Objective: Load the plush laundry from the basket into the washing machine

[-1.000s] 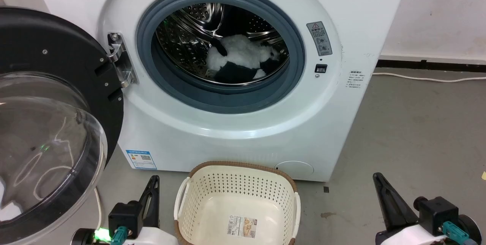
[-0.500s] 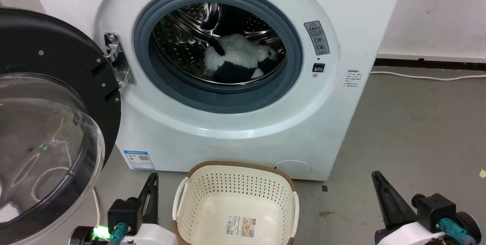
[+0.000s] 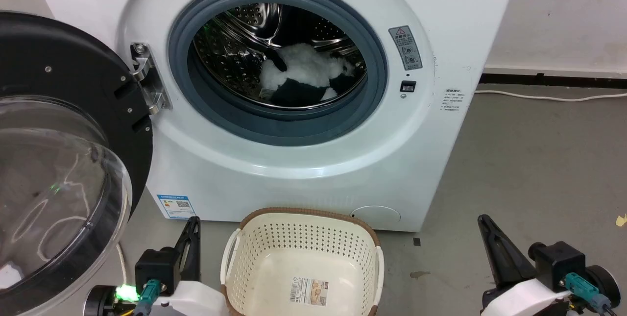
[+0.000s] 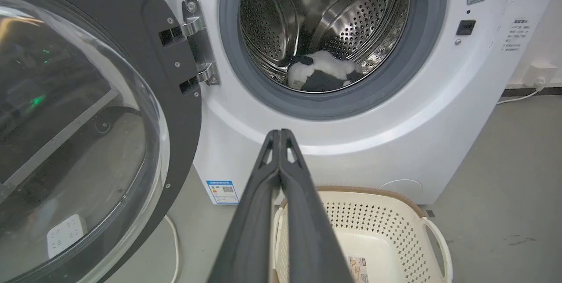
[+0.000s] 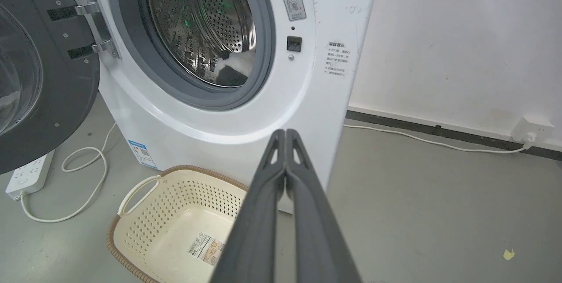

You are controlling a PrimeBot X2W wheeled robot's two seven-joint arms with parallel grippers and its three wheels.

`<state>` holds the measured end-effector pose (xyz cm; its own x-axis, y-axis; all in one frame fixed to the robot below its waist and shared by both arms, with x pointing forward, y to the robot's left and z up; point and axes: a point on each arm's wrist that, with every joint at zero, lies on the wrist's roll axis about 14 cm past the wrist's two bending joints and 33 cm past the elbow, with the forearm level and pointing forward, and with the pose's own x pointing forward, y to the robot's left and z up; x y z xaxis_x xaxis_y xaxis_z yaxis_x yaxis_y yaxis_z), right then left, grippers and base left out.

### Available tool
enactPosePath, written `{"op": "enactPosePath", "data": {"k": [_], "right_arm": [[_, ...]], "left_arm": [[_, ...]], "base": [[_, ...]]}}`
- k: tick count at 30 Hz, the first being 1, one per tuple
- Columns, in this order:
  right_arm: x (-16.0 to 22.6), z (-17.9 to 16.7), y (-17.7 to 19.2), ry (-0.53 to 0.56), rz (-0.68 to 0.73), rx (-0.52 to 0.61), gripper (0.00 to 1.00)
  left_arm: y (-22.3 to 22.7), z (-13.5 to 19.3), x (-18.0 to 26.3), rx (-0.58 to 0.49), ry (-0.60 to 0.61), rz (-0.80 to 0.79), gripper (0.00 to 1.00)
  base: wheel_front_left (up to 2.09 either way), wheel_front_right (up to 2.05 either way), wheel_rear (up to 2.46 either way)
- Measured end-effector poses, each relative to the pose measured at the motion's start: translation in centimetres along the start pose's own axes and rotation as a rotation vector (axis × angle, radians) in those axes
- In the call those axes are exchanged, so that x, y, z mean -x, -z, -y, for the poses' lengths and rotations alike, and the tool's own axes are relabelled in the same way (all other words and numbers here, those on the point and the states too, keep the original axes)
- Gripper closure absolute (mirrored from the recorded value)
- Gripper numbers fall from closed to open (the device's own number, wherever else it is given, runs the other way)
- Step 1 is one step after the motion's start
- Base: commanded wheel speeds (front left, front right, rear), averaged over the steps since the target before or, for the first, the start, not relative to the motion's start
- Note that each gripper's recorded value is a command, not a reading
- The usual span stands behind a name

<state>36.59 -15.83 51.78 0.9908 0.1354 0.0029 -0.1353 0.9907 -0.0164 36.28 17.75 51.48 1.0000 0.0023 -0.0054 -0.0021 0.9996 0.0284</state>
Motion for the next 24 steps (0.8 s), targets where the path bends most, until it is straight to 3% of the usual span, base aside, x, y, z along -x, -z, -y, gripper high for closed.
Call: {"op": "enactPosePath", "data": {"k": [24], "right_arm": [[-0.24,0.18,-0.31,0.005,-0.021,0.021,1.00]], "left_arm": [[-0.47,0.00,-0.48,-0.014,0.002,-0.013,1.00]], "base": [[0.00,0.00,0.00]]}}
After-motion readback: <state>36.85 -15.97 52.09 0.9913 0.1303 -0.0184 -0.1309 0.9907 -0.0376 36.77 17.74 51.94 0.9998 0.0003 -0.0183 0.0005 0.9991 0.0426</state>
